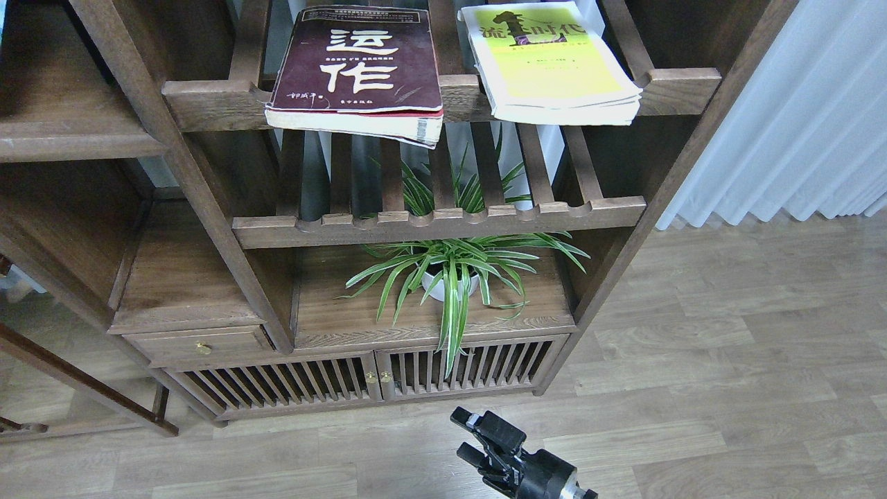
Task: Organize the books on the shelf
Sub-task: 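Place the blue book on the side shelf with the left gripper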
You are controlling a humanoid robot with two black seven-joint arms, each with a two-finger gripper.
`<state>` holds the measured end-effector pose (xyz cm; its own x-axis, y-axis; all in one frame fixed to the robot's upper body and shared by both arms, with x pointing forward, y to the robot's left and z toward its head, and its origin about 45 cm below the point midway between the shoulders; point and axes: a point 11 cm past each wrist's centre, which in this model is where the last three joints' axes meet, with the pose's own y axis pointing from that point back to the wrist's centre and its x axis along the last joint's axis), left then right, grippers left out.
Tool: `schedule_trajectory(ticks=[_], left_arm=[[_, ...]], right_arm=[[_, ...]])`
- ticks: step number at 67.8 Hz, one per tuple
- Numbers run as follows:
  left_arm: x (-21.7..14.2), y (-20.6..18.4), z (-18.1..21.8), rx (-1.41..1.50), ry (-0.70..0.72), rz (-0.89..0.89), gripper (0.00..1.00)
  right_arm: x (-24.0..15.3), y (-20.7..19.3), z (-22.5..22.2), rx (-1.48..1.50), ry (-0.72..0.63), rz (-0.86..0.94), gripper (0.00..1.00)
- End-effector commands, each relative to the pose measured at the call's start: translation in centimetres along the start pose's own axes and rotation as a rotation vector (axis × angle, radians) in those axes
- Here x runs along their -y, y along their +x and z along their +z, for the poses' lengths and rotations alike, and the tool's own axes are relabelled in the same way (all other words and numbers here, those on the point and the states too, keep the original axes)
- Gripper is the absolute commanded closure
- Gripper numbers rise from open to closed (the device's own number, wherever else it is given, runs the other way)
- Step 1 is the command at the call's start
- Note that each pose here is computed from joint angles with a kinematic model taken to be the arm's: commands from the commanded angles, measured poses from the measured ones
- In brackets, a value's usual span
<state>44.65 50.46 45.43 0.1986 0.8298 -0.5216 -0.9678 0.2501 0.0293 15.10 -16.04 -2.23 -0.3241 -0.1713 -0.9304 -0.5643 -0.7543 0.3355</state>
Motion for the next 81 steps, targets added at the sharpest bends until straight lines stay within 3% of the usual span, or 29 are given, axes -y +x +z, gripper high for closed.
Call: schedule_trajectory(ticks=[1, 7, 11, 26, 34, 39, 40, 81], left_arm=[[1.5, -0.6, -1.3, -0.010, 0.020, -0.017, 0.97], [1.8, -0.8, -1.7, -0.018, 0.025, -0.023, 0.94], [2.1, -1.0, -2.0, -0.021, 0.031, -0.030, 0.87], [2.7, -1.5, -2.4, -0.023, 0.036, -0.045, 0.37], [2.7, -1.6, -2.3, -0.013, 0.038, -0.042, 0.16], [2.7, -1.8, -1.9, 0.000, 0.037, -0.043, 0.09], [2.5, -1.8, -1.7, 0.015, 0.038, -0.037, 0.02], [1.5, -4.8, -0.6, 0.130, 0.074, -0.111, 0.00]], right_arm=[[0.0, 0.0, 0.0, 0.001, 0.000, 0.001, 0.00], [-0.1, 0.1, 0.1, 0.003, 0.000, 0.002, 0.00], [-0.1, 0.1, 0.1, 0.004, 0.002, 0.002, 0.00], [-0.2, 0.3, 0.2, 0.008, 0.002, 0.005, 0.00], [-0.2, 0.3, 0.3, 0.008, 0.001, 0.005, 0.00], [-0.2, 0.3, 0.3, 0.008, 0.001, 0.007, 0.00], [-0.2, 0.3, 0.3, 0.008, 0.001, 0.007, 0.00], [-0.3, 0.6, 0.2, 0.010, 0.003, 0.014, 0.00]])
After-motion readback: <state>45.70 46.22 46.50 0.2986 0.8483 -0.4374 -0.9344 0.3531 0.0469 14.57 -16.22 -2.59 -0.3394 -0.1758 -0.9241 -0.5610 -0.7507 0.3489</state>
